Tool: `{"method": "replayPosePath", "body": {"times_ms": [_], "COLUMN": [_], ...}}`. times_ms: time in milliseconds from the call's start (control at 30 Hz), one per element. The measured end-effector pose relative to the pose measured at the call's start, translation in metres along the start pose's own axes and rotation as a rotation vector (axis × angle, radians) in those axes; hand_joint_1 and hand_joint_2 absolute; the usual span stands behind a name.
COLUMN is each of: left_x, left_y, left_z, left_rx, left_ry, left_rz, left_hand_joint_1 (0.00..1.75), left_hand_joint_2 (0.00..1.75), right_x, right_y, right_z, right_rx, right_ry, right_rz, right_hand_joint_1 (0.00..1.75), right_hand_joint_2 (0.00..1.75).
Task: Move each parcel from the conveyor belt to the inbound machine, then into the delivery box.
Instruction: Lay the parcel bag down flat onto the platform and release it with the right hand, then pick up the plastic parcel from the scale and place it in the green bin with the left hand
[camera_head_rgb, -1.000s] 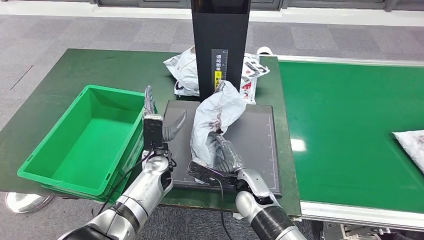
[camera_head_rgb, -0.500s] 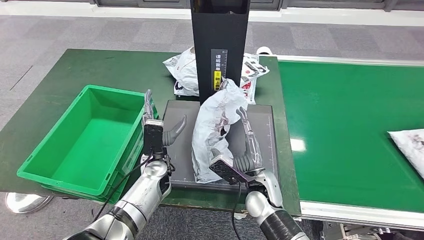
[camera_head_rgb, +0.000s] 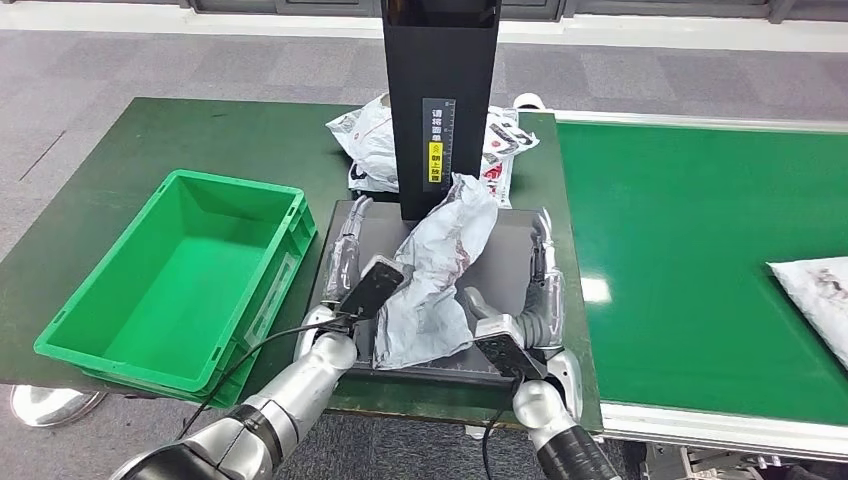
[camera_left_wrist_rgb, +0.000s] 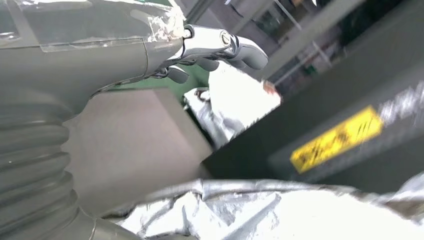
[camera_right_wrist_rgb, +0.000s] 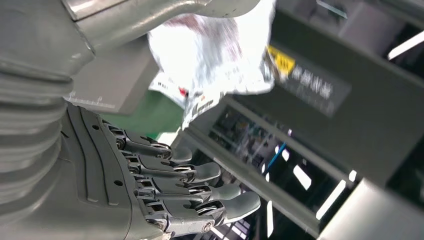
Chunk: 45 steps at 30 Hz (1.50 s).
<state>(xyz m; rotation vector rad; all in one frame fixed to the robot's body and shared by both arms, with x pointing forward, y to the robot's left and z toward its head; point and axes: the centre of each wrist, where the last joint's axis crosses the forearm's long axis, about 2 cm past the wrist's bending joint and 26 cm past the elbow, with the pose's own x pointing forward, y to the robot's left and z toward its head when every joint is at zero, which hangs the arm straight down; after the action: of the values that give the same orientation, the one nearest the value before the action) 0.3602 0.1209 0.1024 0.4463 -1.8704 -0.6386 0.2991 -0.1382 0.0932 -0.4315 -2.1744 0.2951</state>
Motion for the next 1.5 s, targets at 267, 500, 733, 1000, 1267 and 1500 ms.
{"method": "replayPosePath", "body": {"times_ms": [267, 500, 733, 1000, 1267, 1500], "left_x": [0.005, 0.005, 0.002, -0.003, 0.013, 0.005], "left_y": [-0.015, -0.012, -0.004, 0.009, 0.072, 0.146], "left_z": [0.0, -0.01, -0.015, -0.021, -0.056, -0.056], "left_rx": [-0.448, -0.709, -0.601, -0.352, 0.182, 0.48], "left_ry": [0.026, 0.068, 0.051, 0.017, -0.131, -0.084], "left_rz": [-0.412, -0.573, -0.638, -0.615, -0.578, -0.736], "left_hand_joint_1": [0.89, 1.75, 1.75, 1.75, 1.75, 1.75], "left_hand_joint_2": [1.75, 1.75, 1.75, 1.75, 1.75, 1.75], "right_x": [-0.008, -0.015, -0.013, -0.007, -0.004, -0.005], "right_y": [-0.015, -0.023, -0.028, -0.032, -0.04, -0.042], "right_z": [-0.001, -0.001, 0.008, 0.014, 0.025, 0.029], "right_rx": [-0.105, -0.143, -0.154, -0.17, -0.201, -0.212], "right_ry": [0.068, 0.091, 0.125, 0.118, 0.123, 0.118], "right_rz": [-0.009, 0.003, 0.016, 0.016, 0.023, 0.028], "right_hand_joint_1": [0.0, 0.0, 0.0, 0.0, 0.0, 0.0], "right_hand_joint_2": [1.75, 1.75, 1.75, 1.75, 1.75, 1.75]}}
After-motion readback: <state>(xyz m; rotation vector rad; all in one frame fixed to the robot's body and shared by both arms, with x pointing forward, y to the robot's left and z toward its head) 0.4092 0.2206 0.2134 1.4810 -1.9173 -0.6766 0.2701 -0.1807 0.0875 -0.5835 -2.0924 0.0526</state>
